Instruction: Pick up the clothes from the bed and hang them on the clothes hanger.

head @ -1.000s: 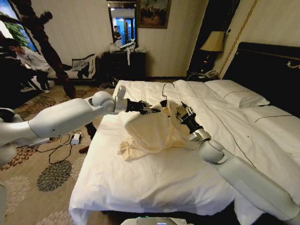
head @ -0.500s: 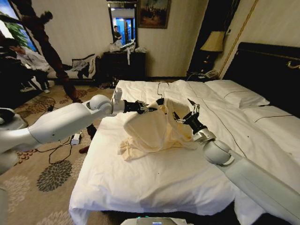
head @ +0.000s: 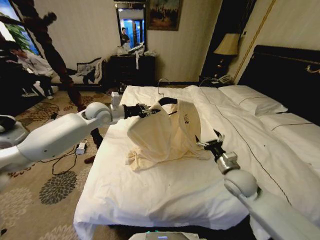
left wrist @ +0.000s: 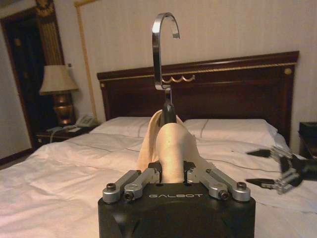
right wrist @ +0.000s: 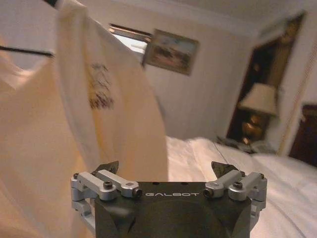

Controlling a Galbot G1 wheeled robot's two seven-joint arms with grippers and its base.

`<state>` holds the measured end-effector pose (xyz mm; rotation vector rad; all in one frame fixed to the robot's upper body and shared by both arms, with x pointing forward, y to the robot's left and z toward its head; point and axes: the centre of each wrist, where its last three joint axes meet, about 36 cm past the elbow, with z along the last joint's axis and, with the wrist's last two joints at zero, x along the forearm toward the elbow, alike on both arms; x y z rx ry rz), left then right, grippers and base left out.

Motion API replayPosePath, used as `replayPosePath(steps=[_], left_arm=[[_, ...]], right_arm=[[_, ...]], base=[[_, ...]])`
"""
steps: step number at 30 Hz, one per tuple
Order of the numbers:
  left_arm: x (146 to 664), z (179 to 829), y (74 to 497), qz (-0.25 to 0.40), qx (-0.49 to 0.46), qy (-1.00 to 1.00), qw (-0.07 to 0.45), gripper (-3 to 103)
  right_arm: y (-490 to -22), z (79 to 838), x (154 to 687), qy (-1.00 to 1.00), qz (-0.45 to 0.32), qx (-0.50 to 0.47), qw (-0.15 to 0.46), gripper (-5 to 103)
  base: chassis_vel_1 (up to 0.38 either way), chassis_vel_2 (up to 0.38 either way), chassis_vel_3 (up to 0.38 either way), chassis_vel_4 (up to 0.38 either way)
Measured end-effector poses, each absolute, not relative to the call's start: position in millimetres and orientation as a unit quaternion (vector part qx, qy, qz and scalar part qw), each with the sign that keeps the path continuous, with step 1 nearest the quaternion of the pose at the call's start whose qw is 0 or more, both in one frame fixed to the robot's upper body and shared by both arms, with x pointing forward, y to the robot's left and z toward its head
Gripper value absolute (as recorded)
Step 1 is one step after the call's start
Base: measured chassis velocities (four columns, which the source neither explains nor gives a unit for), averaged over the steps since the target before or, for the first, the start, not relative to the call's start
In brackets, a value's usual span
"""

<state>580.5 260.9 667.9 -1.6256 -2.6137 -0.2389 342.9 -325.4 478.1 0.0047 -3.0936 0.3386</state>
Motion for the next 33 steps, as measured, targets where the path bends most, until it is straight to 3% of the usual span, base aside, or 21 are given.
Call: replayPosePath(steps=[10, 33], left_arm=[[557, 667, 286, -0.050, -0.483, -0.874, 0.004, 18], [539, 703, 343, -0.063, -0.331, -0.940, -0.049, 18]], right_arm=[[-339, 458, 284, -0.993, 0.113, -0.034, -0.011, 100], [-337, 458, 286, -0.993, 0.117, -0.029, -0.015, 100]], base=[[0.000, 0.000, 0.000, 0.000], [0.000, 0.000, 0.000, 0.000]])
